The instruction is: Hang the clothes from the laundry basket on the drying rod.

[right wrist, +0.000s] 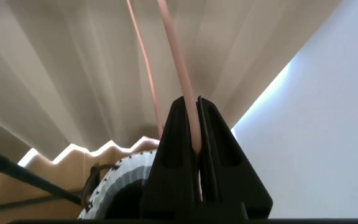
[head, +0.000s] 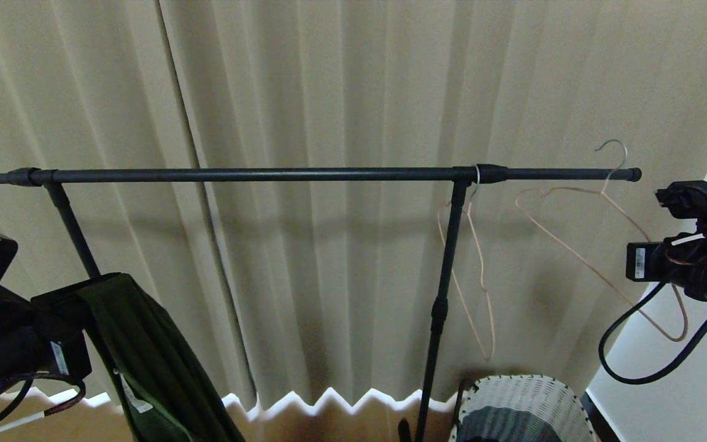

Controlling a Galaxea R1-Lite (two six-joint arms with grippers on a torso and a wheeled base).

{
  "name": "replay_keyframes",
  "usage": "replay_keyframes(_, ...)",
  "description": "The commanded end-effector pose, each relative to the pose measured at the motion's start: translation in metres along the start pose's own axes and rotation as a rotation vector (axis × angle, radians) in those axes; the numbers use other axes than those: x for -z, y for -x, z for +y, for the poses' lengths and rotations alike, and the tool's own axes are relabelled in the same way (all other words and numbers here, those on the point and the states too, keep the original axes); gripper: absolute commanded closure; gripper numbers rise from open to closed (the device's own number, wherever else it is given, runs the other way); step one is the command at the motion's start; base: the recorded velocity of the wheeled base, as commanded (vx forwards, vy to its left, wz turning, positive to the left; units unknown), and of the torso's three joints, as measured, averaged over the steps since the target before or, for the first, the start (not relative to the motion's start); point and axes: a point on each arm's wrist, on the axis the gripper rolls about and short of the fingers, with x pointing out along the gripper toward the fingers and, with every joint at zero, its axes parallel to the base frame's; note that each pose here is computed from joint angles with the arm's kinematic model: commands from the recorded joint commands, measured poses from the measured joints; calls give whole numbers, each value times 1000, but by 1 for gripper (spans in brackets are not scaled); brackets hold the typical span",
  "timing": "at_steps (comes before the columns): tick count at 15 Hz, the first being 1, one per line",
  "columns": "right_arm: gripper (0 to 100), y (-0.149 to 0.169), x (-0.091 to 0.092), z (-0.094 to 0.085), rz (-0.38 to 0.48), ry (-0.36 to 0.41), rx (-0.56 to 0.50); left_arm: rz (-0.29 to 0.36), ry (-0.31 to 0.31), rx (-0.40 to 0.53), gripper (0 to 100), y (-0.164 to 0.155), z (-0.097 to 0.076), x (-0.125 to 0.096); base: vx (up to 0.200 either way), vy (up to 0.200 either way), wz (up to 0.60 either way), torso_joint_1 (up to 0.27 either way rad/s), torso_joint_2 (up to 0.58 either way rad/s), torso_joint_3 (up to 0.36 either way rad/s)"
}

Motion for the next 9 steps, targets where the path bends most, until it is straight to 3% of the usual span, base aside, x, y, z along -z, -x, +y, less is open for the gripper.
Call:
replay_keyframes(1,100,12,0,-2,-17,-2,0,-17,-3,-3,100,2,0,-1,0,0,0,0,0,0)
replay_keyframes(4,100,29,4,-4,-27,-3,1,-58,-18,-14,100,8,-1,-2,0,0,0,0,0,0)
replay_keyframes(9,100,57,15,-7,-39,10,-22,-61,-49,-19,100,10,-1,-1,-200,0,0,6,3,4)
